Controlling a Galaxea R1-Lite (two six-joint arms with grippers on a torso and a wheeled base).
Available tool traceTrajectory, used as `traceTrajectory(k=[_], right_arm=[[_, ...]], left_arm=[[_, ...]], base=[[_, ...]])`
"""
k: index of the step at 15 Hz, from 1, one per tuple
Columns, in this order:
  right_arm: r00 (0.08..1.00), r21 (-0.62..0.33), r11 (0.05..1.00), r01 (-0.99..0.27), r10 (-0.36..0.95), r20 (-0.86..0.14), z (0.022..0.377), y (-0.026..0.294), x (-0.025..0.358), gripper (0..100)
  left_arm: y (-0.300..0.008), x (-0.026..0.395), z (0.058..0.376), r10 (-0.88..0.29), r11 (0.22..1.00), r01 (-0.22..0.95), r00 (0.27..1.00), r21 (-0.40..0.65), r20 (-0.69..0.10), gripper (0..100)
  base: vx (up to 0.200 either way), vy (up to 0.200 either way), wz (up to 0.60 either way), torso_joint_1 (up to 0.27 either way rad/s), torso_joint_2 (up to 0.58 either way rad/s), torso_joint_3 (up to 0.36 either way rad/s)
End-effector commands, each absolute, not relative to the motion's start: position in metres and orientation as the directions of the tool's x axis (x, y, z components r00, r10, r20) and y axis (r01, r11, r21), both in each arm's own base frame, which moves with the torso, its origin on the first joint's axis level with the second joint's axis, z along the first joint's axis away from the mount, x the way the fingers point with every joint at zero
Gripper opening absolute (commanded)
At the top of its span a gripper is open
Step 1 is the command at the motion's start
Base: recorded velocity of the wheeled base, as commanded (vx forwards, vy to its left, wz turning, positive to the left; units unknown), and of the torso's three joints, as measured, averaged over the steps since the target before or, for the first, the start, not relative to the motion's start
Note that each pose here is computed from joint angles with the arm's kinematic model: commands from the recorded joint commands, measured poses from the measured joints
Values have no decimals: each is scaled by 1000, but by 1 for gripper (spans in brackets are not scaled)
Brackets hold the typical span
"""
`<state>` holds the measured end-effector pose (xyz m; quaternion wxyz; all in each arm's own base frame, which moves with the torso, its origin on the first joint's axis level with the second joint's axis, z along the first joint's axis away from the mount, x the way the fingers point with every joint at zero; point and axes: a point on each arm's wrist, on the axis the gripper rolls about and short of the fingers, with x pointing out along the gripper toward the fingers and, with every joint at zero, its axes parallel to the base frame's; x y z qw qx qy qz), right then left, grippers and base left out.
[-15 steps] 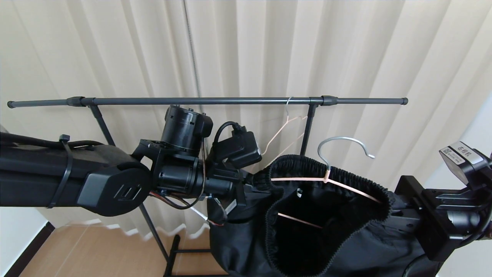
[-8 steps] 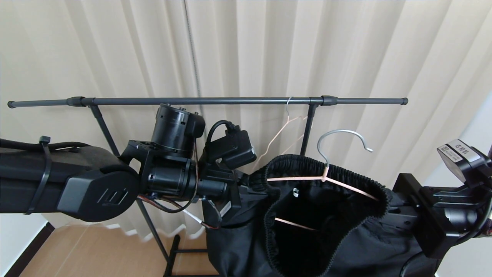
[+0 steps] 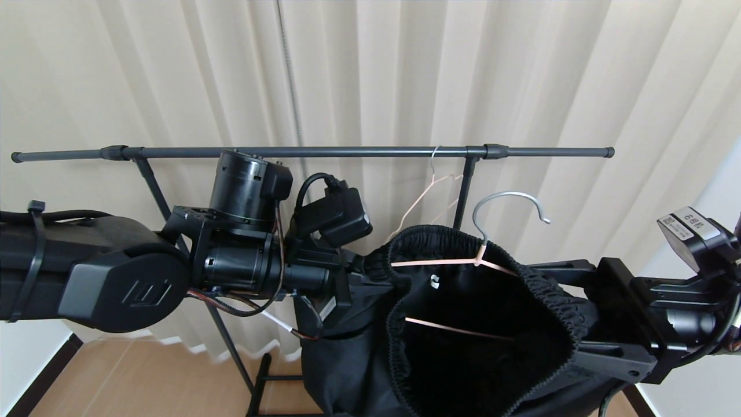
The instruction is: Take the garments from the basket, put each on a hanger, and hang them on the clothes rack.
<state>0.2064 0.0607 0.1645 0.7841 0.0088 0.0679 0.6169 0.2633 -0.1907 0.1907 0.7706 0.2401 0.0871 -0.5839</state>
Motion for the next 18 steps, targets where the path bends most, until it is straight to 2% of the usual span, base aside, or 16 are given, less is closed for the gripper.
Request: traceTrajectory(k=[1,7,18], right_arm=[[251,102,260,-960,963,-100,163,57,208,100],[388,-6,389,-921,918,-83,166,44,213,100],[419,-71,413,-908,903,-95,162,38,216,100]], left_arm=[[-185,261,195,-857,216,936,318,276,-405,0],[-159,254,200,-838,279,920,373,275,-399,0],[-128,244,210,-809,364,888,450,279,-377,0]], base=[[0,0,0,0,0,0],[0,0,0,0,0,0],[0,0,0,0,0,0]])
